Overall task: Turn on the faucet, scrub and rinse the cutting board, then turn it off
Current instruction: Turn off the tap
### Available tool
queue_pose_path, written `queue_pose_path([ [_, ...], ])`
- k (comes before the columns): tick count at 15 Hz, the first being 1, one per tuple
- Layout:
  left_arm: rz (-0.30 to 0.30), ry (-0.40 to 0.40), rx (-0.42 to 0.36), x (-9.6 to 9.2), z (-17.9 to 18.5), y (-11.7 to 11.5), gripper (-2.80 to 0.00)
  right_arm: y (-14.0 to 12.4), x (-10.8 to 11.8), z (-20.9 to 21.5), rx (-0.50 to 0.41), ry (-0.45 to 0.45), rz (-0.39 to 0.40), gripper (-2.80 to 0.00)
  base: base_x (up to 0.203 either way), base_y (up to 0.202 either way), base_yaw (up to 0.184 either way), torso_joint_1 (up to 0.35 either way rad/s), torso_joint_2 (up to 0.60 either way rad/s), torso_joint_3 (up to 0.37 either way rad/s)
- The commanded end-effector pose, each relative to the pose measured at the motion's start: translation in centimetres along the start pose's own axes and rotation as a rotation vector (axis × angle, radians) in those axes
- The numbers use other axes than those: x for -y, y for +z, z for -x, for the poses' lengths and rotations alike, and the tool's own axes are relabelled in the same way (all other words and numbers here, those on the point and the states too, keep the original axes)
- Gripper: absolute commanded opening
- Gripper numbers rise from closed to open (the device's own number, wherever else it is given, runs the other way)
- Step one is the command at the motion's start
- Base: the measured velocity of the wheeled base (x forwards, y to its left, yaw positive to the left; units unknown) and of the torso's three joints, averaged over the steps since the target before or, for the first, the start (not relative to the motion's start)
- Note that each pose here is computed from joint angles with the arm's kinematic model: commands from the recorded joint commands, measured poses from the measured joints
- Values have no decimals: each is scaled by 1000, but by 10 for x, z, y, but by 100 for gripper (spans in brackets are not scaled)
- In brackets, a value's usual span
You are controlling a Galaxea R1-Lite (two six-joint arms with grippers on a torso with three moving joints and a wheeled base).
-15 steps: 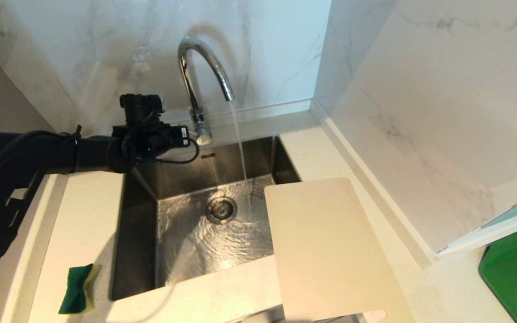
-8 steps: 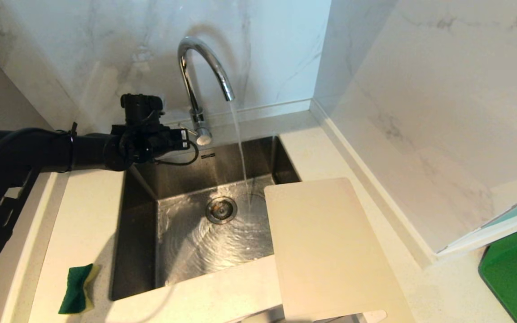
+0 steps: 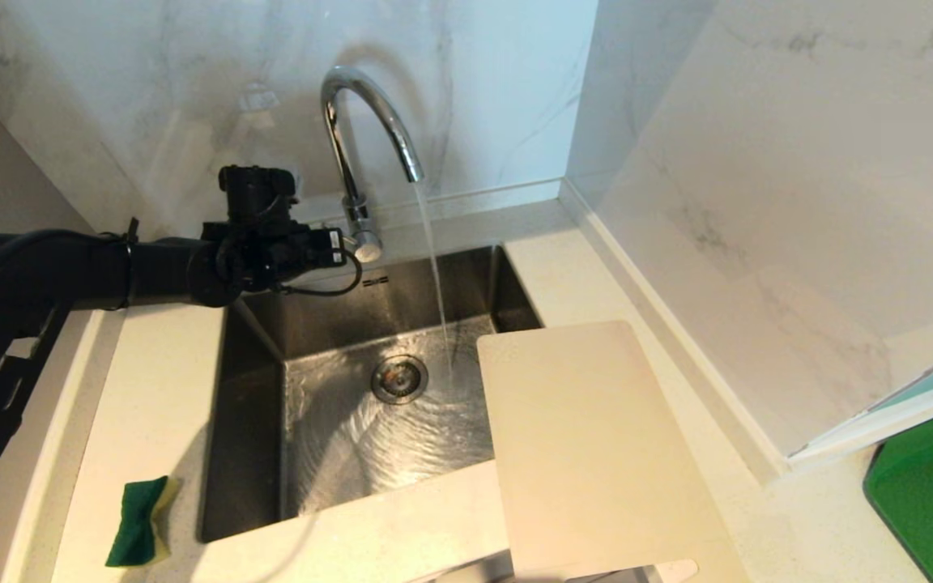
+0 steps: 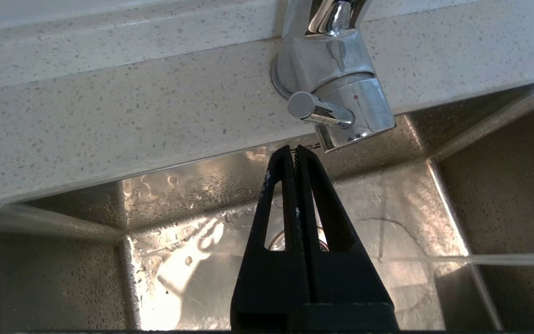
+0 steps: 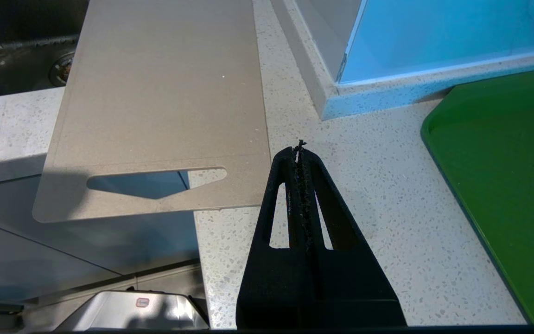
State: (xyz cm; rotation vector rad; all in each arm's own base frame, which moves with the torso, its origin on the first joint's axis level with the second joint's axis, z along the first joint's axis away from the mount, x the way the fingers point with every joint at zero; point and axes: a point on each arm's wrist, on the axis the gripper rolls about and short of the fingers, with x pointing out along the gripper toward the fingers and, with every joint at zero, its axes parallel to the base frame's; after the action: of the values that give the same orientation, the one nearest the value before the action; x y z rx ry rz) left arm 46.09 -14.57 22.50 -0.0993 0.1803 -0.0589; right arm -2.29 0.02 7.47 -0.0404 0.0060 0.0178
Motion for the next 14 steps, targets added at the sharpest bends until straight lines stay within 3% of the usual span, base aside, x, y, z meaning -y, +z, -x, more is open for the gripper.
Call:
queue_pose_path([
  [1, 3, -2, 9, 1, 2, 3, -280, 0, 0, 0, -3, 1, 1, -280, 0, 0, 0, 0, 0, 0],
  [14, 41, -16, 24, 4, 6, 8, -280, 0, 0, 0, -3, 1, 1, -280, 0, 0, 0, 0, 0, 0],
])
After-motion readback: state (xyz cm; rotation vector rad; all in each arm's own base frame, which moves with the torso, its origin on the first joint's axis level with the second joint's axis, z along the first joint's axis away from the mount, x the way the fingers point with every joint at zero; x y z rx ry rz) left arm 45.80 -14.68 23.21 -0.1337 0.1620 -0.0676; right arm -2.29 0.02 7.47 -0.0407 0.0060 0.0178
